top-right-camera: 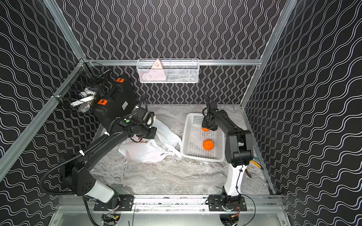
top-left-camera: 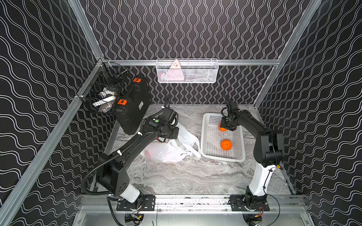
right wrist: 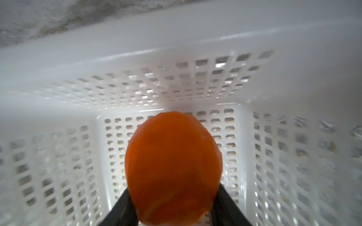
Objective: Place the oranges into plastic bags & tie knots
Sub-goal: Pick up the orange from the basket, then place the orange in the plastic bag.
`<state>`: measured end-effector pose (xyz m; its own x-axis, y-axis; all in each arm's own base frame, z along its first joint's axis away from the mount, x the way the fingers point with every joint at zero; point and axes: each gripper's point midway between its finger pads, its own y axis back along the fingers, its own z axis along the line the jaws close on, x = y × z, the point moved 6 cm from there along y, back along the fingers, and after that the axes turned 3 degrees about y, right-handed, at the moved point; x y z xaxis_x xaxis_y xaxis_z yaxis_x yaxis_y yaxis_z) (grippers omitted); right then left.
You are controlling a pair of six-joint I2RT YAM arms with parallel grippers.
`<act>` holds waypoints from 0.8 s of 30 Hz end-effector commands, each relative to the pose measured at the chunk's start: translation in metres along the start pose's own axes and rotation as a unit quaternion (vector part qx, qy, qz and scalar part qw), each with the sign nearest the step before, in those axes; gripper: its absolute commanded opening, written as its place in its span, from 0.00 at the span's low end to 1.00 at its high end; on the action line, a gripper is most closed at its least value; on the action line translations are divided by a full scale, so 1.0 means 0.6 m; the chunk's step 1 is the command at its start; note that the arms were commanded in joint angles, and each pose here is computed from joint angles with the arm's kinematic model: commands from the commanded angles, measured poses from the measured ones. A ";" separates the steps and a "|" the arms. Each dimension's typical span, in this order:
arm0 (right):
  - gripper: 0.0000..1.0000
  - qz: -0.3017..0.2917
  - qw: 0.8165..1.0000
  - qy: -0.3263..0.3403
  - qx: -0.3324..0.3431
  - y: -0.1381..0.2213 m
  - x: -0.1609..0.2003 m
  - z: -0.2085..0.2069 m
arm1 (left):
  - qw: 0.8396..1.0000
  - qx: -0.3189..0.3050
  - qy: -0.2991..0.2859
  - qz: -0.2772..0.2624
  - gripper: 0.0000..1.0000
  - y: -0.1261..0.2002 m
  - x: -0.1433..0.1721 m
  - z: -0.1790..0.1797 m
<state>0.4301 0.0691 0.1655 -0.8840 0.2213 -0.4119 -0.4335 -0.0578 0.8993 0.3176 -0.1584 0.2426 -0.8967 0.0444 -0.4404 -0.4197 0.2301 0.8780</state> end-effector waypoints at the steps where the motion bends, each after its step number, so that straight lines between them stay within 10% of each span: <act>1: 0.45 -0.004 0.998 -0.014 -0.069 0.062 0.020 0.025 | 1.000 0.000 -0.007 -0.008 0.00 0.008 -0.006 -0.001; 13: 0.46 0.064 0.940 0.029 -0.333 0.147 0.185 0.278 | 1.000 0.006 -0.008 -0.009 0.00 0.008 -0.012 -0.005; 24: 0.46 0.172 0.896 0.088 -0.400 0.084 0.283 0.459 | 1.000 0.006 -0.003 -0.019 0.00 0.018 -0.017 -0.006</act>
<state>0.3079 0.3557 0.1787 -0.9700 -0.0836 -0.2281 -0.0912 -0.7450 0.6608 0.3217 -0.1609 0.2518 -0.8870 0.0397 -0.4600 -0.4379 0.2437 0.8654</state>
